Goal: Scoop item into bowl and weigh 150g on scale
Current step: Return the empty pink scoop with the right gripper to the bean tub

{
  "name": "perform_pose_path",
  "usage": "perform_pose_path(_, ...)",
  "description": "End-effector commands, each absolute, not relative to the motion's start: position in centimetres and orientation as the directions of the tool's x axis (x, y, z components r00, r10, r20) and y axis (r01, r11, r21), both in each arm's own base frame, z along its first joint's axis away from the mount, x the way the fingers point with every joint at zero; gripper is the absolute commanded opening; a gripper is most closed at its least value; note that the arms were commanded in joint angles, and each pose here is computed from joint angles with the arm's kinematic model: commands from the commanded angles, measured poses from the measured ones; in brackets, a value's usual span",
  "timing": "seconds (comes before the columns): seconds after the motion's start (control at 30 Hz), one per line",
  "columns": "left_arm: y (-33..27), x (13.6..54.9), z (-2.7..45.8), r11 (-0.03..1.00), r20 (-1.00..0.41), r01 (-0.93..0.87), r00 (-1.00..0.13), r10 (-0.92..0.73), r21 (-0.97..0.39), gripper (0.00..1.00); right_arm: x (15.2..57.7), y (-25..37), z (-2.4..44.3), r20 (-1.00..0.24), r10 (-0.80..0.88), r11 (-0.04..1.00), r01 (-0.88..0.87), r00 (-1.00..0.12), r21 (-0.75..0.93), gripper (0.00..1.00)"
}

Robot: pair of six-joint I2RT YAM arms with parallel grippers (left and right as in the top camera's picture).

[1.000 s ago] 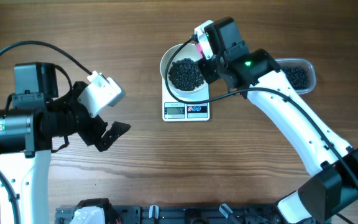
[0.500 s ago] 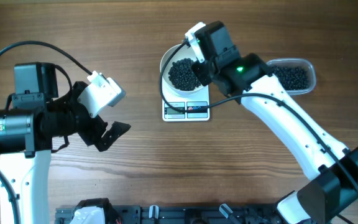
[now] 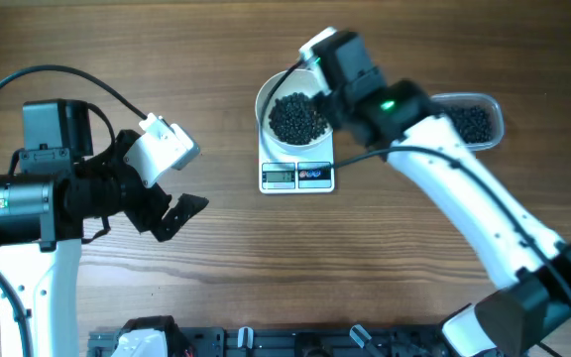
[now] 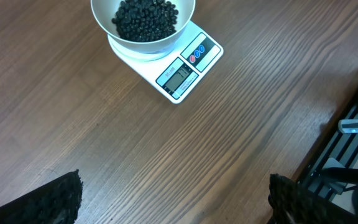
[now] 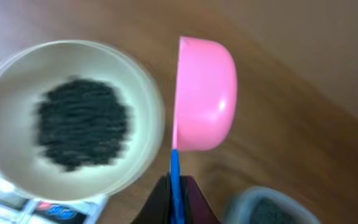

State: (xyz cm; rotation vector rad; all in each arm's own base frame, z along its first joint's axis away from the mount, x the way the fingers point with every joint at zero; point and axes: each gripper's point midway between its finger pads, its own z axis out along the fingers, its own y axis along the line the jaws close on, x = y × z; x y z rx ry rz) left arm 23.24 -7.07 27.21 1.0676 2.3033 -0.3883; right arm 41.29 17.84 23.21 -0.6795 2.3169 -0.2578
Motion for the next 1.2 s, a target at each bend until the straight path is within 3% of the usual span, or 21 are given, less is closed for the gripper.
perform_pose_path(0.0,-7.1,23.2,27.0,0.643,-0.596,0.765,-0.533,0.6,-0.036,1.0,41.4,8.1,30.8,-0.67,-0.374,0.911,-0.118,-0.641,-0.395,0.04)
perform_pose_path(0.13,-7.1,23.2,27.0,0.643,-0.596,0.765,-0.533,0.6,-0.036,1.0,39.3,-1.9,29.6,-0.581,-0.228,0.911,0.04,-0.781,-0.411,0.04)
perform_pose_path(0.27,-7.1,23.2,27.0,0.643,-0.596,0.765,-0.533,0.6,-0.036,1.0,38.0,-4.8,24.6,-0.449,-0.131,0.948,0.022,-0.884,-0.319,0.04)
perform_pose_path(0.53,-7.1,23.2,27.0,0.643,-0.596,0.765,-0.533,0.6,-0.036,1.0,38.0,-3.5,16.1,-0.279,-0.099,0.983,-0.049,-0.955,-0.179,0.04)
perform_pose_path(0.7,-7.1,23.2,27.0,0.643,-0.596,0.765,-0.533,0.6,-0.036,1.0,39.3,-3.4,12.6,-0.235,-0.051,0.987,-0.014,-0.971,-0.157,0.04)
perform_pose_path(1.17,-7.1,23.2,27.0,0.644,-0.596,0.764,-0.533,0.6,-0.036,1.0,38.6,-1.0,10.3,-0.161,-0.053,0.999,-0.052,-0.985,-0.011,0.04)
